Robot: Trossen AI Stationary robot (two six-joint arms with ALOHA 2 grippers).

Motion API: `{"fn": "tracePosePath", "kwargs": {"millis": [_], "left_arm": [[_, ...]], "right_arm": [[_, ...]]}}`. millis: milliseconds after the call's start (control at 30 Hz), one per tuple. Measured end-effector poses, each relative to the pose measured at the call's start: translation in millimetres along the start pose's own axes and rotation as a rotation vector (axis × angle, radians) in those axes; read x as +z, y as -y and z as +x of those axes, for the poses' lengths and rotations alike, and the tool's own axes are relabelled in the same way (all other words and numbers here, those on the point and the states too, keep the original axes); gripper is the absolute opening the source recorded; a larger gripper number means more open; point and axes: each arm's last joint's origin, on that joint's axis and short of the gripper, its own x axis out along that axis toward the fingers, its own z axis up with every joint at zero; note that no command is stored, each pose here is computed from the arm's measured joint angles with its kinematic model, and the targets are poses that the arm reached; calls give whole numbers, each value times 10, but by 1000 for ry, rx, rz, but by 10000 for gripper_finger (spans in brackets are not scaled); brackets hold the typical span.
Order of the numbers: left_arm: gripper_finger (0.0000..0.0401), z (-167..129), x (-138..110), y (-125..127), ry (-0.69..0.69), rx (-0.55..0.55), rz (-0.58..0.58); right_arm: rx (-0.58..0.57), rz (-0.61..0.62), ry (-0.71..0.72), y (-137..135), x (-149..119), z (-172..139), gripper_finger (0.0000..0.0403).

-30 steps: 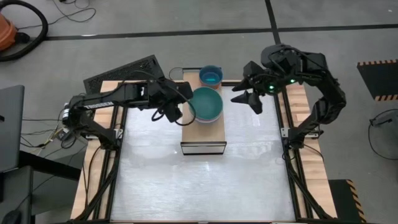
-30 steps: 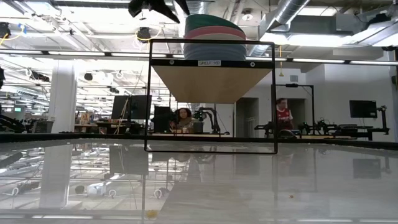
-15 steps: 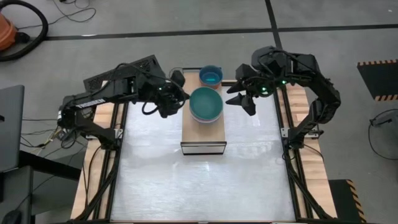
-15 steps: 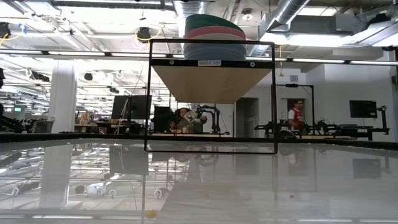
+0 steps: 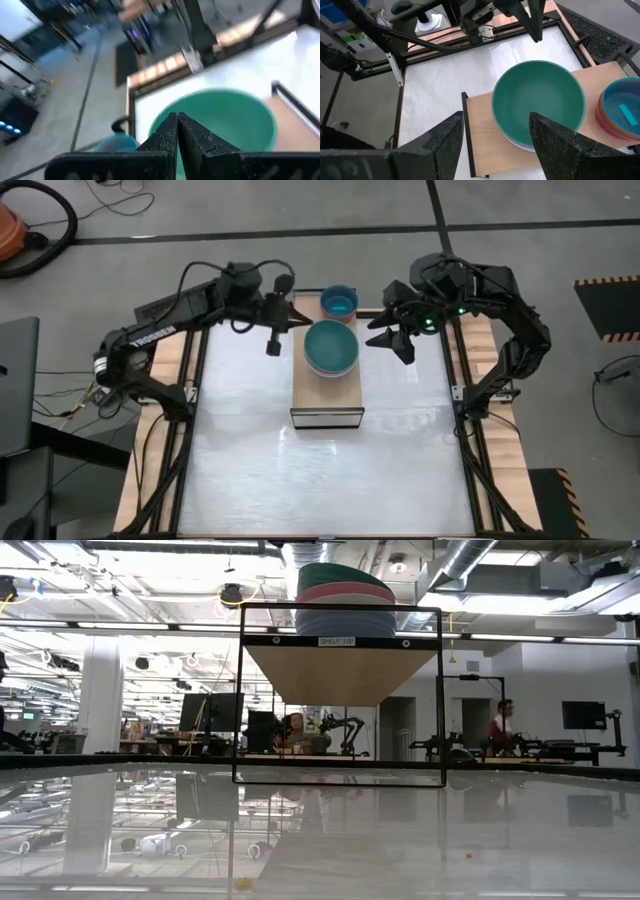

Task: Place and stack bowls onto a shelf
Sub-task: Stack the dark green bowl on top of the light pink bowl on the shelf

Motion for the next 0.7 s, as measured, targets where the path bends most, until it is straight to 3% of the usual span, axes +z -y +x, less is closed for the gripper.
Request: {"fn": "tracePosePath", "kwargs": {"millis": [267,467,700], "left_arm": [[0,-2,-171,215,203,167,-23],[0,144,-407,358,136,102,-97],[0,212,-603,437,74,98,-183]], "right_arm": [[0,-7,-1,1,0,2,249],[-1,-15,-1,3,0,1,249],[-1,-25,-1,3,0,1,249]]}}
